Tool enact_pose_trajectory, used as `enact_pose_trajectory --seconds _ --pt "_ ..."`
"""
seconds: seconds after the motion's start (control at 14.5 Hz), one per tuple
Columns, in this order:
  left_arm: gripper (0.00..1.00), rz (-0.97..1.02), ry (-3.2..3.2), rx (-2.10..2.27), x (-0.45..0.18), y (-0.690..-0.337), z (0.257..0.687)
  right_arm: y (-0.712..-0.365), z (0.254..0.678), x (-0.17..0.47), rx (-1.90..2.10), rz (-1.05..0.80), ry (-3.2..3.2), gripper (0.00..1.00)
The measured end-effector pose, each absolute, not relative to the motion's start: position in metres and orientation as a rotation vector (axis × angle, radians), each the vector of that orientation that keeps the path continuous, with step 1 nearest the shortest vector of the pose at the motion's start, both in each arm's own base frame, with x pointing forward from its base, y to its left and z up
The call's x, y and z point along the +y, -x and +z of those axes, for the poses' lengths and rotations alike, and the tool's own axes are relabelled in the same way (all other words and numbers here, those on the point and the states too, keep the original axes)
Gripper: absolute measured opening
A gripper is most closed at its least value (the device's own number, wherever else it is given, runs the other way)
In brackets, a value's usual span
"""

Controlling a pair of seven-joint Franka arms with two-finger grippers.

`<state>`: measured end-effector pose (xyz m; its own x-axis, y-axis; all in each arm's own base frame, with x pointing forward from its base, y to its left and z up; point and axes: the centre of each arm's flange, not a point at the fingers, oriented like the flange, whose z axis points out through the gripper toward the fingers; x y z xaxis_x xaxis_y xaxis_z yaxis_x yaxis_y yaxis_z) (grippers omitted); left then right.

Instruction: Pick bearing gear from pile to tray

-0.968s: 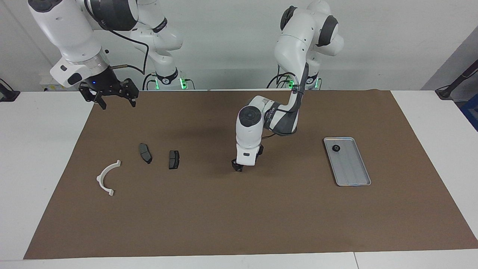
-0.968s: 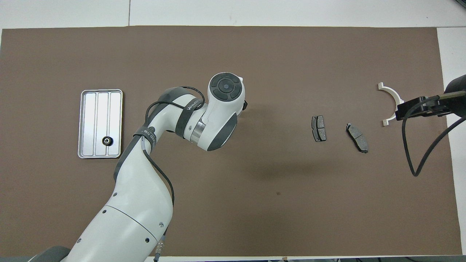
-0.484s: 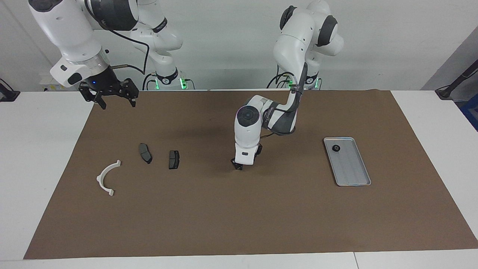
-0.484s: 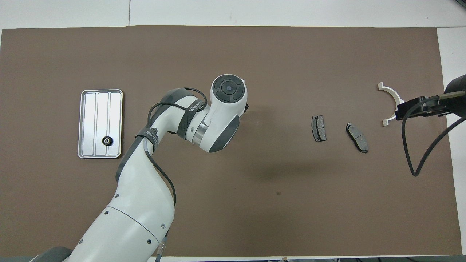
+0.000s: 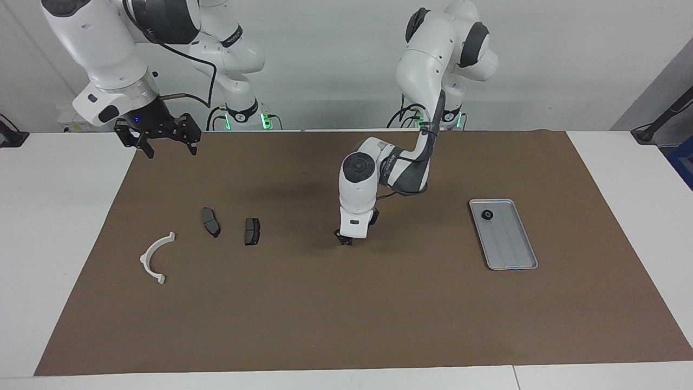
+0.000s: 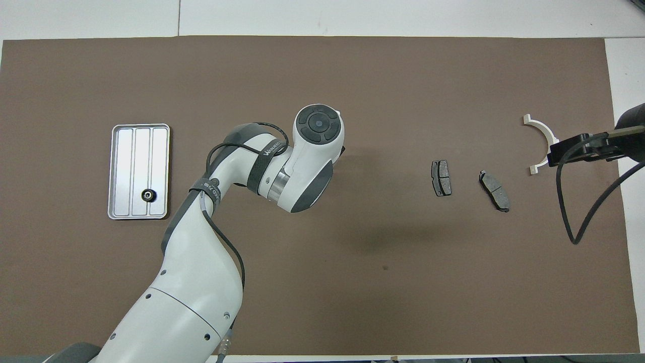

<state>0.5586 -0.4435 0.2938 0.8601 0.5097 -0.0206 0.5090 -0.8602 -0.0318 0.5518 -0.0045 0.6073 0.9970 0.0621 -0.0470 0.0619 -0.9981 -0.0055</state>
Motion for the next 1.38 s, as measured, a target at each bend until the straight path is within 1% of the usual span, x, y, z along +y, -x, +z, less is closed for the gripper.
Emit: enact_pose_trajectory --seconds 0.07,0.14,0.28,0.41,0.55,0.69,0.83,1.04,1.24,1.38 --pt "0.33 0.046 3.003 -0.822 -0.443 -0.558 0.295 -0.552 0.607 -0.005 -0.097 0.074 3.135 1.0" --pt "0.29 0.047 3.003 -0.822 -0.443 -0.557 0.295 -0.552 0.607 -0.005 -0.096 0.072 3.136 1.0" --pt "0.24 0.051 2.997 -0.823 -0.441 -0.557 0.296 -0.552 0.605 -0.007 -0.09 0.071 3.138 1.0" --pt "0.24 0.053 2.991 -0.826 -0.437 -0.557 0.296 -0.553 0.601 -0.013 -0.074 0.065 3.139 1.0" --pt "0.24 0.06 2.984 -0.809 -0.415 -0.562 0.299 -0.554 0.597 -0.017 -0.065 0.063 3.139 1.0" --pt "0.24 0.069 2.992 -0.775 -0.368 -0.575 0.314 -0.554 0.597 -0.018 -0.063 0.064 3.139 1.0" --pt "0.24 0.087 3.012 -0.722 -0.303 -0.588 0.338 -0.554 0.597 -0.018 -0.063 0.064 3.139 1.0" --pt "0.24 0.117 3.055 -0.59 -0.201 -0.59 0.365 -0.554 0.598 -0.018 -0.063 0.061 3.14 1.0" --pt "0.24 0.131 3.098 -0.437 -0.118 -0.591 0.367 -0.554 0.598 -0.018 -0.063 0.058 3.14 1.0" --pt "0.24 0.082 3.122 -0.368 -0.079 -0.595 0.357 -0.554 0.598 -0.018 -0.064 0.057 3.14 1.0"
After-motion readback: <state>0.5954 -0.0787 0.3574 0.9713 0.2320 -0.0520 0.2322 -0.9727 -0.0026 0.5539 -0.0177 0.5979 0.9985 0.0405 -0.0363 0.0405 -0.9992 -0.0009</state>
